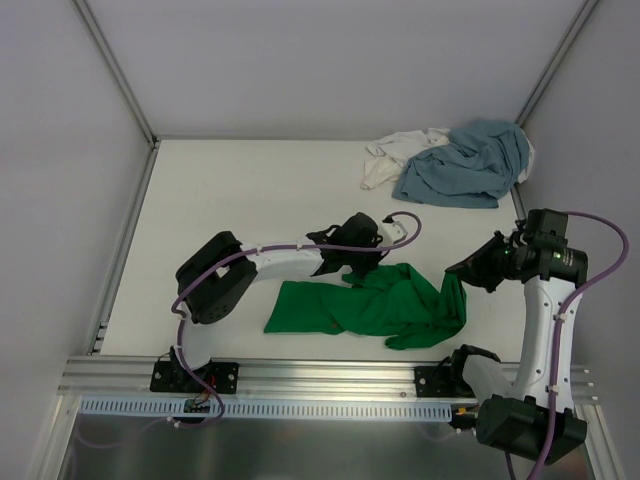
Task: Fold and stack the t-shirts
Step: Flatten out the tshirt
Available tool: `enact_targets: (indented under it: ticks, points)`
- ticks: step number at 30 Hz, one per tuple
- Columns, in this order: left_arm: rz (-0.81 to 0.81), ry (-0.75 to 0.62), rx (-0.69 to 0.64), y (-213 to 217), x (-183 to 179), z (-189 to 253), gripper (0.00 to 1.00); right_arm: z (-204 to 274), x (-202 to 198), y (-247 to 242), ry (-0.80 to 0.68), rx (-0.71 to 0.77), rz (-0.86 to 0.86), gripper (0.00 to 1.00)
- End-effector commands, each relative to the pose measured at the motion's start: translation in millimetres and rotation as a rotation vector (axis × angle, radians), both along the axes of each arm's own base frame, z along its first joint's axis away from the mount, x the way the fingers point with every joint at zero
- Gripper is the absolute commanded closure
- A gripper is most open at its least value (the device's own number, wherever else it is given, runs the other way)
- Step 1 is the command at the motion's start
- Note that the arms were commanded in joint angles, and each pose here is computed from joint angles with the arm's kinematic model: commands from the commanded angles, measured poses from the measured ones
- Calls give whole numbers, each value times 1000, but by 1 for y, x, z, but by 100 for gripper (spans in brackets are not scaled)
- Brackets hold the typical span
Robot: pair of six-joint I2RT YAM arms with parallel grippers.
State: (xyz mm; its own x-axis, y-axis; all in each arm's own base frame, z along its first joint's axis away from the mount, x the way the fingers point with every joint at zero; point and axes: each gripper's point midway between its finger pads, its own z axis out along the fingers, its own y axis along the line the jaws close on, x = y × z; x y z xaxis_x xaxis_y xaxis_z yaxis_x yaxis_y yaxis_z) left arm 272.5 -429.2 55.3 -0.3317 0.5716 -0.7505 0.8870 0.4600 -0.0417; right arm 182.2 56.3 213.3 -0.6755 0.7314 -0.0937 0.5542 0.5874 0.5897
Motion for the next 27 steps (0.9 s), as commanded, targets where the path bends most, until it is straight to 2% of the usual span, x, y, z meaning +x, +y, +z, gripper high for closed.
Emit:
enact_targets:
  ticks: [1, 7, 11, 14, 16, 17, 19, 23, 27]
  points:
    - [32, -77, -32, -5, 15, 21, 100, 3, 1, 4, -15, 18, 10, 100]
    - [68, -125, -27, 3, 24, 36, 100, 4, 1, 4, -19, 17, 11, 100]
    - [188, -271, -35, 40, 55, 96, 100, 23, 14, 2, -82, 9, 14, 100]
    - [342, -413, -71, 101, 86, 172, 100, 67, 37, -4, -206, -32, 32, 99]
    - [369, -481, -43, 129, 90, 199, 100, 88, 48, -8, -262, -55, 43, 99]
    - [392, -536, -66, 146, 87, 229, 100, 96, 56, -10, -278, -62, 47, 99]
    - [447, -606, -38, 181, 92, 257, 100, 136, 68, -14, -385, -100, 57, 100]
    - [541, -735, -45, 244, 76, 328, 100, 184, 85, -21, -485, -154, 64, 99]
    - [617, -831, -7, 290, 57, 371, 100, 219, 99, -28, -569, -165, 45, 99]
